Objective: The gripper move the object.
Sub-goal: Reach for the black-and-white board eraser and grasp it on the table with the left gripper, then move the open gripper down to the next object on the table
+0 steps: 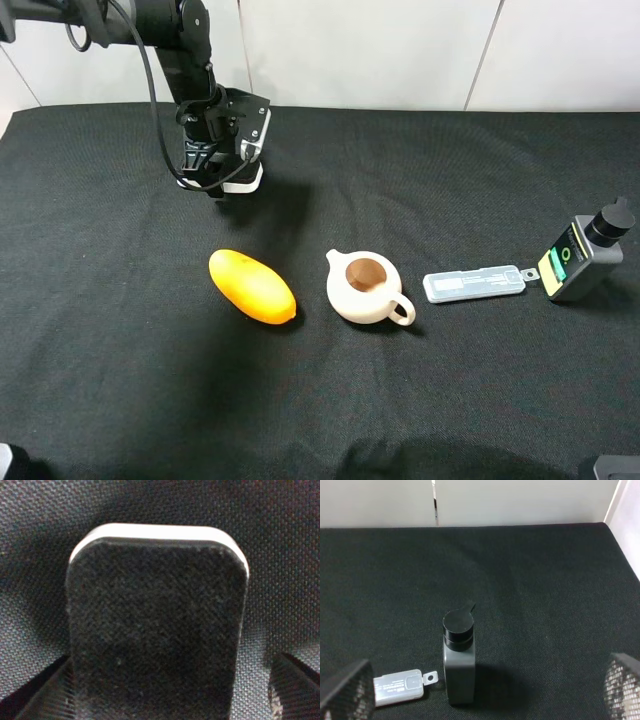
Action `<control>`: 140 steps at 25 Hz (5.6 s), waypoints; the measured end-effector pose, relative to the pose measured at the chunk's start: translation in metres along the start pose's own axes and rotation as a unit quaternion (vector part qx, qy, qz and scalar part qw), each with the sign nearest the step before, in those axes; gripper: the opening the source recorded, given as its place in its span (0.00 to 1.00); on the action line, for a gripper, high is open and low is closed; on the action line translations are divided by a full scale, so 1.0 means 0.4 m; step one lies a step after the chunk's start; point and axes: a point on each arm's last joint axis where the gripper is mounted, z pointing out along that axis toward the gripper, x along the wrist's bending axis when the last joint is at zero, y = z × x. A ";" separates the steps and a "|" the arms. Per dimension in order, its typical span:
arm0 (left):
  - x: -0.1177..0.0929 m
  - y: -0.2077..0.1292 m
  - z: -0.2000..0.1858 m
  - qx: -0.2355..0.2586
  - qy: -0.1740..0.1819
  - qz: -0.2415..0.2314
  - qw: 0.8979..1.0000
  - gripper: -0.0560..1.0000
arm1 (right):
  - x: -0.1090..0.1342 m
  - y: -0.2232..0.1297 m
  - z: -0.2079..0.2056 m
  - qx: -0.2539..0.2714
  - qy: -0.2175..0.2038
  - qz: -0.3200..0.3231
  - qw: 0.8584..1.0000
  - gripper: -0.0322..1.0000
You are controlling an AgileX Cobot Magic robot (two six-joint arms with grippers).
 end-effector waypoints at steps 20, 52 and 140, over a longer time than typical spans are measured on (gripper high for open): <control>0.000 0.000 0.000 0.000 0.001 0.000 1.000 0.78 | 0.000 0.000 0.000 0.000 0.000 0.000 1.000 0.70; 0.016 0.005 -0.013 -0.010 0.023 -0.165 0.986 0.67 | 0.000 0.000 0.000 0.000 0.000 0.000 1.000 0.70; -0.205 0.477 -0.072 0.039 0.018 -0.325 0.945 0.67 | 0.001 0.000 0.000 0.000 0.001 0.001 1.000 0.70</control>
